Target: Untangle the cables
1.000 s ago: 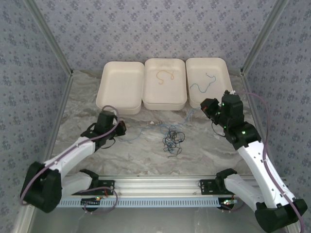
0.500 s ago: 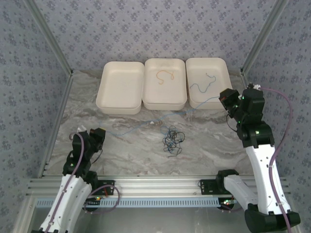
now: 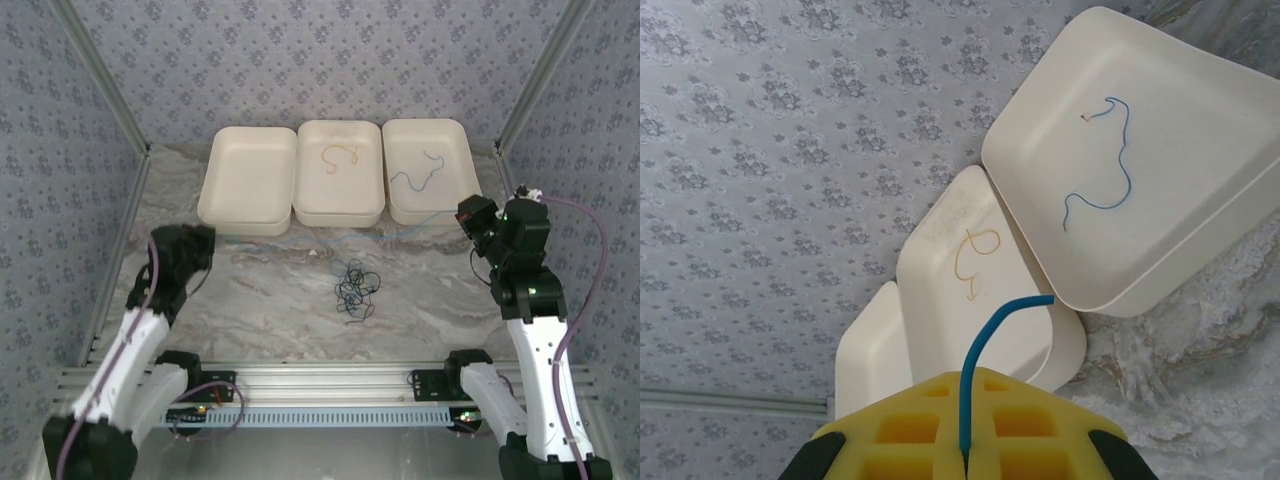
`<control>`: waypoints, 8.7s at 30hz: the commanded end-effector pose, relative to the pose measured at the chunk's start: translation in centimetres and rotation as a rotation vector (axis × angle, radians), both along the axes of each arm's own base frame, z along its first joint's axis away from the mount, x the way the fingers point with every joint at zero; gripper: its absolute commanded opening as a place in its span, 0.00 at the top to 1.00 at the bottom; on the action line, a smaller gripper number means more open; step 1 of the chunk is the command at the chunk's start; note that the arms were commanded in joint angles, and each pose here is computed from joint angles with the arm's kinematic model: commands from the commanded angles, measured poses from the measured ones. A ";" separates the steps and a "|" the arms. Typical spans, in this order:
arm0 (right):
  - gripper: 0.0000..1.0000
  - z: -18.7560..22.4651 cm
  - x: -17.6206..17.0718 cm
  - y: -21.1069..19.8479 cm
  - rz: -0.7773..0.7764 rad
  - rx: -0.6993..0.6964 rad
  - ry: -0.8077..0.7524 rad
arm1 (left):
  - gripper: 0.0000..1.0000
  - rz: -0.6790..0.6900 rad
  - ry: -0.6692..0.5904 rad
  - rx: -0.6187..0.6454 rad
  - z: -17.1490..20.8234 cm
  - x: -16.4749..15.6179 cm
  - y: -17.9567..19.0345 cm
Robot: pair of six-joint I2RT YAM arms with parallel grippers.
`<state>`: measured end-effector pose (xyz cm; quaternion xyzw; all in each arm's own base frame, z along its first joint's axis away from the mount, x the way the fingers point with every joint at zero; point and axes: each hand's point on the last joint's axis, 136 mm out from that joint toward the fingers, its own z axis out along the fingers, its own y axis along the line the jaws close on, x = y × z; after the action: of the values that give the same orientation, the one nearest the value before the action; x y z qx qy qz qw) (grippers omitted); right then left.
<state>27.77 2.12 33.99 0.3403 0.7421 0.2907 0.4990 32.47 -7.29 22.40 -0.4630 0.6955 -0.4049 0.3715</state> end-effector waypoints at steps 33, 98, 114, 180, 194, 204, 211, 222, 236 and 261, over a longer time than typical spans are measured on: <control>1.00 -10.2 23.5 -6.6 0.140 -0.119 0.141 | 1.00 -0.674 -0.845 0.016 11.6 23.4 -41.7; 0.54 -14.6 1.7 9.1 0.370 -0.287 0.327 | 0.47 -0.561 -0.146 0.537 1.4 8.6 -23.8; 0.55 -25.5 -4.7 16.5 0.348 0.142 0.534 | 0.33 -0.928 0.042 0.592 -11.9 -6.0 -28.9; 1.00 -6.8 -0.2 5.0 0.169 -0.200 0.267 | 1.00 -0.348 0.198 0.796 -7.9 -5.0 -1.5; 1.00 4.3 2.1 5.0 0.202 -0.144 0.010 | 1.00 -0.456 0.172 0.683 -8.5 -4.2 -2.6; 1.00 2.1 2.8 14.5 0.502 -0.228 0.071 | 0.36 -0.729 -0.143 0.722 -3.9 -4.3 -14.2; 1.00 1.8 2.8 16.2 0.544 -0.249 0.088 | 0.29 -0.885 -0.552 0.668 3.1 -9.2 -19.8; 1.00 3.1 2.3 17.2 0.582 -0.233 0.067 | 0.23 -0.969 -0.702 0.542 4.5 -8.8 -26.1; 1.00 2.7 2.0 17.9 0.591 -0.230 0.072 | 0.32 -0.955 -0.773 0.716 5.4 -9.4 -28.4; 1.00 4.8 1.5 15.3 0.517 -0.199 0.032 | 1.00 -0.855 -0.633 0.804 2.5 -5.4 -25.1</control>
<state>29.64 18.23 36.93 0.0875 0.8479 0.3222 0.4118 27.10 -33.32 23.37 0.1898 0.7855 -0.3180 0.4958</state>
